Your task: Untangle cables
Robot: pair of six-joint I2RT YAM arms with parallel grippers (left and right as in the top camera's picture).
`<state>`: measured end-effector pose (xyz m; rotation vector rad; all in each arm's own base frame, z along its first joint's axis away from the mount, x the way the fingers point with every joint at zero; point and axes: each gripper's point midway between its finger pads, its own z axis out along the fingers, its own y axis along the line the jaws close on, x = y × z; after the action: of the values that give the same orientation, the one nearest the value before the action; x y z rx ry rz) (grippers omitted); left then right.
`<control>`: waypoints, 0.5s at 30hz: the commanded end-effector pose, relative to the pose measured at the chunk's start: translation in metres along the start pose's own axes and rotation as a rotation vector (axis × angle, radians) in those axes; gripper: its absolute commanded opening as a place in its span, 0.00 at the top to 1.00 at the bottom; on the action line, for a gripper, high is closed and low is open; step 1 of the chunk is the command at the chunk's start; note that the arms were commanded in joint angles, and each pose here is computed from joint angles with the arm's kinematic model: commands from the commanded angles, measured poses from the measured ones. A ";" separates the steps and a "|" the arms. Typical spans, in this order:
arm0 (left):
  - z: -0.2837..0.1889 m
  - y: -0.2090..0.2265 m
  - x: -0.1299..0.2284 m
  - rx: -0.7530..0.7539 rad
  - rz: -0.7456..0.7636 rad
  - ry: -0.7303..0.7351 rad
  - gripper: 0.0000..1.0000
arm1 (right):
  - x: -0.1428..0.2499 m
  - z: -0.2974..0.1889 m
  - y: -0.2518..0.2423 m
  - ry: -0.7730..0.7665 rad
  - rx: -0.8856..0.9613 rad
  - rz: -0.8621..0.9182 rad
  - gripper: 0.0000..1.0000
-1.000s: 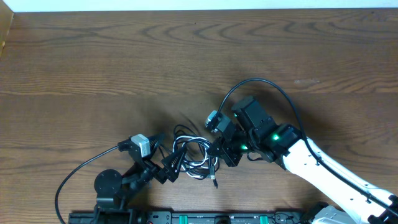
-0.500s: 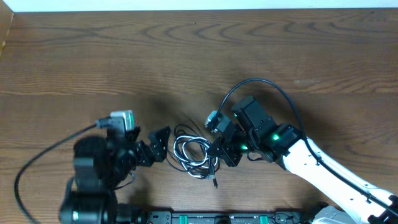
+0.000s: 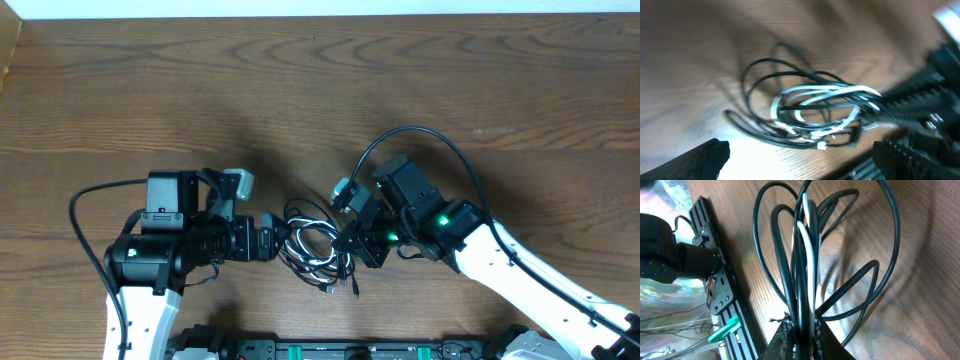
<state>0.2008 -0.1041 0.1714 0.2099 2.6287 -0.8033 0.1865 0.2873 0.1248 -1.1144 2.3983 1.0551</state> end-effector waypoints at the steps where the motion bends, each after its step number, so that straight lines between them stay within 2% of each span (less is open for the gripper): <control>1: 0.001 -0.022 0.006 0.144 0.232 -0.001 0.02 | -0.006 -0.003 0.009 -0.016 -0.033 0.004 0.92; 8: 0.023 -0.008 0.011 0.141 0.253 -0.013 0.02 | -0.006 -0.003 0.008 -0.014 -0.033 0.018 0.93; 15: 0.045 0.009 -0.001 0.124 0.234 -0.103 0.02 | -0.007 -0.003 0.008 -0.017 -0.034 0.019 0.91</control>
<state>0.2171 -0.1217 0.1375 0.5149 2.4048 -0.8524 0.1858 0.2875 0.1251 -1.0907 2.4166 1.0684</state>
